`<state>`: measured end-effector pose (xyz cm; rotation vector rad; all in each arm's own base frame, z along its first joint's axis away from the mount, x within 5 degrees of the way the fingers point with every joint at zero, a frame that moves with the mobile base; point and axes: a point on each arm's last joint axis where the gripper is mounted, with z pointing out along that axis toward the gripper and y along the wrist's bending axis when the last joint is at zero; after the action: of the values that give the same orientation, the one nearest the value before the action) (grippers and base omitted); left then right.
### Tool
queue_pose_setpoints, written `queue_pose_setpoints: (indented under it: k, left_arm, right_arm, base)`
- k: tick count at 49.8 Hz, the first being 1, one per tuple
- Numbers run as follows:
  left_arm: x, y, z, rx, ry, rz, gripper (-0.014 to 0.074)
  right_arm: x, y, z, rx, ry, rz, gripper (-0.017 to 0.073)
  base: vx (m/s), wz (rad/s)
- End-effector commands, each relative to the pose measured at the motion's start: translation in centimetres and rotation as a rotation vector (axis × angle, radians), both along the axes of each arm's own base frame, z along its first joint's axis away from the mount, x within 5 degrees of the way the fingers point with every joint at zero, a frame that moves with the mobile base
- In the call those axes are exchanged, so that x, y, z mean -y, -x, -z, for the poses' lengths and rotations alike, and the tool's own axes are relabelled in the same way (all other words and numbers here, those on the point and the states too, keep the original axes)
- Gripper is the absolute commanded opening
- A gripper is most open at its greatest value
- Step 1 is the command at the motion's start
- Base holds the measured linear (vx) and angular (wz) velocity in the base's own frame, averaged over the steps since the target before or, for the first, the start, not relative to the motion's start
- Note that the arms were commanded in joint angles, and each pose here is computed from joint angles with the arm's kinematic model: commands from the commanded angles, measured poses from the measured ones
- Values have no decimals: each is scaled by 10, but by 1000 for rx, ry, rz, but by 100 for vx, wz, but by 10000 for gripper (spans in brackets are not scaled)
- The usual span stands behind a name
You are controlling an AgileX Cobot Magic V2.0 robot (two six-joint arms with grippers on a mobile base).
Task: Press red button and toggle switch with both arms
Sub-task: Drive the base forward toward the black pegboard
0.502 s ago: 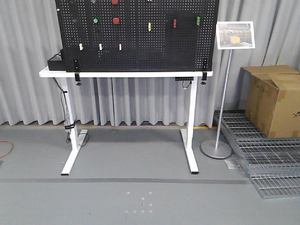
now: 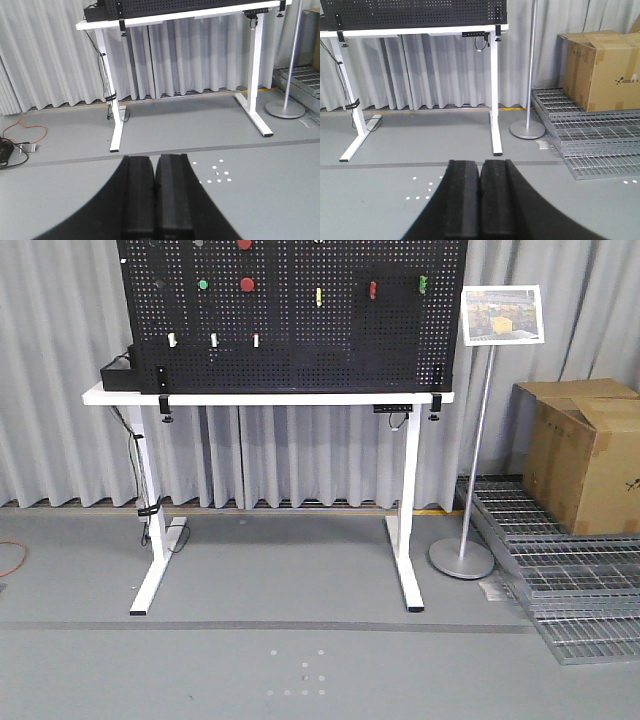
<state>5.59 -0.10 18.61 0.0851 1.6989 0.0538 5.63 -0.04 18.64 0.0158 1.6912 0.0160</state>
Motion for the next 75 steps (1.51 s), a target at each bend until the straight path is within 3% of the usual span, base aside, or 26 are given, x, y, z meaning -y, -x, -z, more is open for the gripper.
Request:
queue_pose_setpoints:
  k: [1, 75]
  left_arm:
    - [0, -1, 3, 59, 12, -4, 1]
    - [0, -1, 3, 59, 12, -4, 1]
  right_arm:
    - [0, 0, -4, 80, 8, 2, -3]
    - [0, 0, -4, 80, 8, 2, -3]
  base:
    - [4, 0]
    - [23, -2]
